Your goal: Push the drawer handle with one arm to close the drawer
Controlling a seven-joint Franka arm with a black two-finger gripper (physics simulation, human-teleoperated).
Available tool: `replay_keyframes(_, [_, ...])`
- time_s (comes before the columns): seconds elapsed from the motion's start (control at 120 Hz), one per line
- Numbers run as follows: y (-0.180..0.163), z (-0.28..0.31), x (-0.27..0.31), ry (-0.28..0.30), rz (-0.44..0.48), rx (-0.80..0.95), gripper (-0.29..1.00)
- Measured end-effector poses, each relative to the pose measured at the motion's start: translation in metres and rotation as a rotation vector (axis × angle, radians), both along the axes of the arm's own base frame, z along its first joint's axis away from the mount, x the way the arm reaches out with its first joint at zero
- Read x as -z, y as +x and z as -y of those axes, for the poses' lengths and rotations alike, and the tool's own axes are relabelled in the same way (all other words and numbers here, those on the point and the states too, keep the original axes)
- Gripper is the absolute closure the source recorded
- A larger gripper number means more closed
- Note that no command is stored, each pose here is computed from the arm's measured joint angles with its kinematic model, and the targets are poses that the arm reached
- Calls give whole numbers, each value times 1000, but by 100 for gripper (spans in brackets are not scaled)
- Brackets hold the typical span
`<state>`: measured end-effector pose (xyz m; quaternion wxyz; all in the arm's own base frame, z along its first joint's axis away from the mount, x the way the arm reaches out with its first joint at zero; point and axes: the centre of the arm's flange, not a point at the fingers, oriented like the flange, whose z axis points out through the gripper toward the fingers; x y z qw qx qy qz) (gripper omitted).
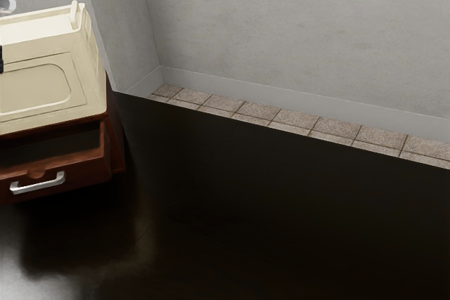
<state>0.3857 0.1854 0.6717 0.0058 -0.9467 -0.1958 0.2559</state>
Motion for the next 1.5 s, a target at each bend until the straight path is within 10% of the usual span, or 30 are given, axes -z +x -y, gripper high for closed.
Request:
replay_keyframes(0.208, [28,37,-95,184,468,121,0])
replay_keyframes(0.317, [47,71,-98,173,533,179,0])
replay_keyframes(0.658, [36,56,-11,104,401,123,49])
replay_keyframes(1.5, [-39,32,247,80,220,-287,78])
